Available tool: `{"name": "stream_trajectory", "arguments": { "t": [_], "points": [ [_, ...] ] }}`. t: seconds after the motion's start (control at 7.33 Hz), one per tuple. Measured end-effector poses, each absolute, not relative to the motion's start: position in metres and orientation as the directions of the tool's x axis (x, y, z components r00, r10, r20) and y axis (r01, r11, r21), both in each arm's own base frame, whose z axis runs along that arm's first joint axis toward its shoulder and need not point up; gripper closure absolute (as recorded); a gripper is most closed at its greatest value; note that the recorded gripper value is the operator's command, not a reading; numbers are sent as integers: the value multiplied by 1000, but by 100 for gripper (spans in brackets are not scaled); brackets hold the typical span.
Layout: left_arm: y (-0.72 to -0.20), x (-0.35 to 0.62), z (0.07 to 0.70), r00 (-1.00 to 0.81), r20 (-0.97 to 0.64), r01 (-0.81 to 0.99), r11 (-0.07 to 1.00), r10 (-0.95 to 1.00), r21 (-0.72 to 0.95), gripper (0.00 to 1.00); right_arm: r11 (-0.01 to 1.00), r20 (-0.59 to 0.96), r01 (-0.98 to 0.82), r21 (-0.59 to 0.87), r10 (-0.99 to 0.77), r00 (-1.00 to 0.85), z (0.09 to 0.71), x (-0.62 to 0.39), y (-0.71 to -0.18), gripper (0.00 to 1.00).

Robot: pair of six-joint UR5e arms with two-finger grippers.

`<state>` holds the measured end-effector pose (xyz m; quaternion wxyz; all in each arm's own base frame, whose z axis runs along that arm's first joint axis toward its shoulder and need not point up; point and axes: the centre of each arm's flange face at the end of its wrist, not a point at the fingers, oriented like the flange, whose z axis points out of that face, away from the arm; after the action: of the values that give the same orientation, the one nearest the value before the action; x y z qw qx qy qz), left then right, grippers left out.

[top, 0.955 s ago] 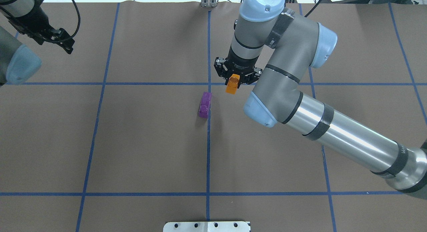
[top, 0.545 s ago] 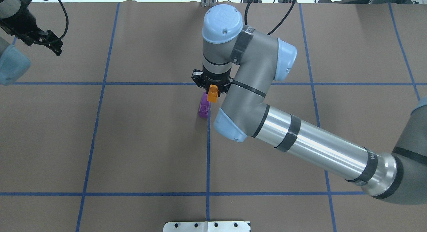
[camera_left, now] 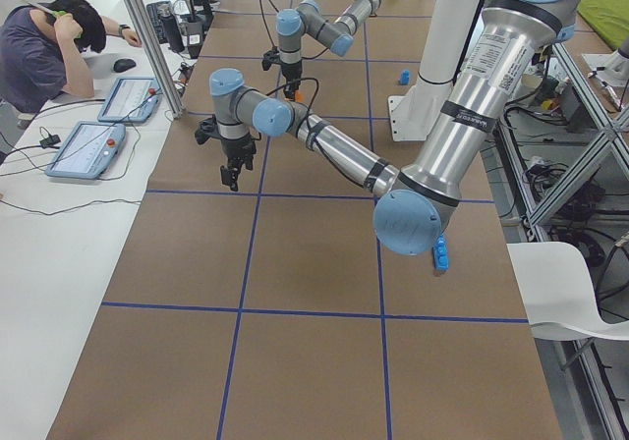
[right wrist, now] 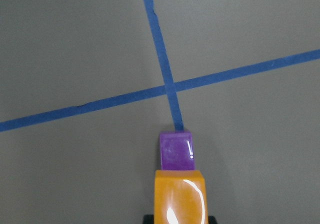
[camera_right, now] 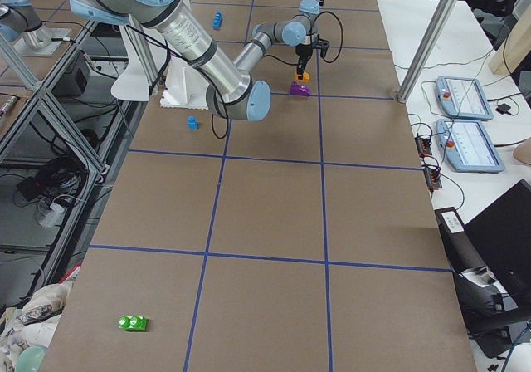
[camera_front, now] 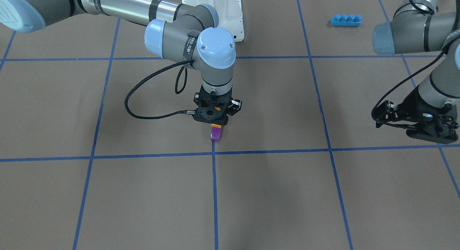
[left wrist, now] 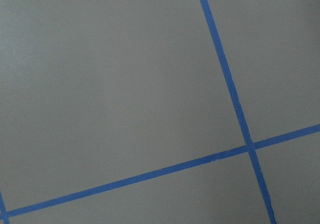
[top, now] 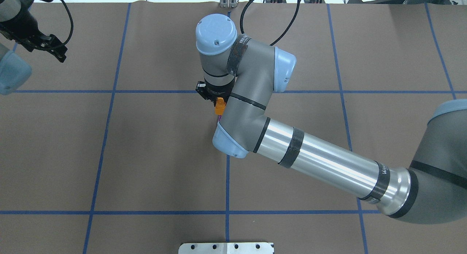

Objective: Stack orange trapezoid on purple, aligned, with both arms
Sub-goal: 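Lower the orange block onto the purple block, aligning edges, with the right gripper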

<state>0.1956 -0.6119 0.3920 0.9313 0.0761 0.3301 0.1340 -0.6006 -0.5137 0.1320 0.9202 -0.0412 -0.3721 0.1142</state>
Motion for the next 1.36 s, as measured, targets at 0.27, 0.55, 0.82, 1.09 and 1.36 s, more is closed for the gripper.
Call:
{"name": "stream_trajectory", "arguments": {
  "t": [0.27, 0.55, 0.82, 1.09, 1.36],
  "points": [
    [-612, 197, 393, 746, -594, -201, 953, 299, 228, 0, 973, 678, -174, -151, 230, 698, 136, -610, -507, 100],
    [-612, 197, 393, 746, -594, -201, 953, 300, 227, 0, 973, 677, -173, -150, 229, 699, 140, -614, -505, 100],
    [-612, 198, 394, 746, -595, -202, 953, 300, 227, 0, 973, 670, -173, -153, 231, 705, 147, -615, -505, 100],
    [-612, 198, 394, 746, -594, -203, 953, 300, 226, 0, 973, 667, -171, -155, 231, 709, 150, -617, -504, 100],
    [-612, 198, 394, 746, -594, -203, 953, 300, 225, 0, 973, 667, -168, -156, 229, 709, 151, -619, -502, 100]
  ]
}}
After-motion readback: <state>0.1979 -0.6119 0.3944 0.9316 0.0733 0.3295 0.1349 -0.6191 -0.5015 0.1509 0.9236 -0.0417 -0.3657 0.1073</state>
